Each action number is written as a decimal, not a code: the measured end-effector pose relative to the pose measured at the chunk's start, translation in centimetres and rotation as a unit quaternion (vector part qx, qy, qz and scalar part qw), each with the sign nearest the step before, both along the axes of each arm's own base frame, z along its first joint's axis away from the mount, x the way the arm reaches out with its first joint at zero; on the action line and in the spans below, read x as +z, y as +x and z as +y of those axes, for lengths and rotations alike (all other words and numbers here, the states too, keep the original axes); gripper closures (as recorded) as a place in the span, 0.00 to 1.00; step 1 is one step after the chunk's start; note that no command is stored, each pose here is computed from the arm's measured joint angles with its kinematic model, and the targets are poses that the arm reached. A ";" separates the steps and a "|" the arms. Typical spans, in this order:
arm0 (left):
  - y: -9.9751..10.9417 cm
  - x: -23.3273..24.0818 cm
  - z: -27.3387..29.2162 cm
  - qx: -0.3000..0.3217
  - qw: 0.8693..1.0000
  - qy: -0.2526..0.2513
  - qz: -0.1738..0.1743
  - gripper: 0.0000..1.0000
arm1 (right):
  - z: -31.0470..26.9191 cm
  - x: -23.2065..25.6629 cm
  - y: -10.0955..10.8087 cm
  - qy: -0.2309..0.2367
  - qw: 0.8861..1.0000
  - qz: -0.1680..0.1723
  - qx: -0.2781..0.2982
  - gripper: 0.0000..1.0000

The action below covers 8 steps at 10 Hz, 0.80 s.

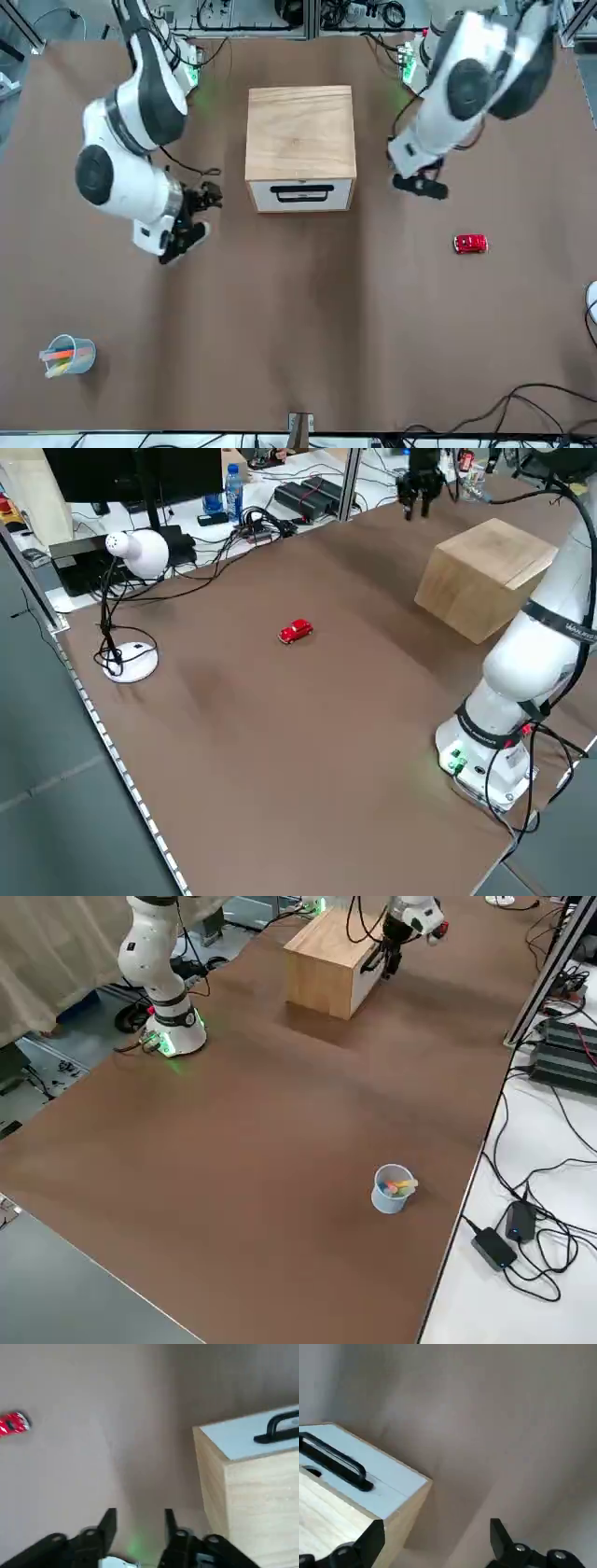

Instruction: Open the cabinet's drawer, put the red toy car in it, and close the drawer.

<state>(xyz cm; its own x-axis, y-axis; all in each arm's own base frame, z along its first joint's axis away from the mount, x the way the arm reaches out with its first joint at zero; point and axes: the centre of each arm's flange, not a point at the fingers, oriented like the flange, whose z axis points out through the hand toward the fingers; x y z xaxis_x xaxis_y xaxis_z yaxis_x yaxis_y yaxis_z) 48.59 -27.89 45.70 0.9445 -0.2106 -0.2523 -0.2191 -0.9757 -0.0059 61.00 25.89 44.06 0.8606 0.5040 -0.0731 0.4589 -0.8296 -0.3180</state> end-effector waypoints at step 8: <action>0.2 -4.1 -8.9 0.086 0.996 -0.022 -0.009 0.99 | 3.9 -8.9 2.7 0.207 0.977 0.057 0.010 0.00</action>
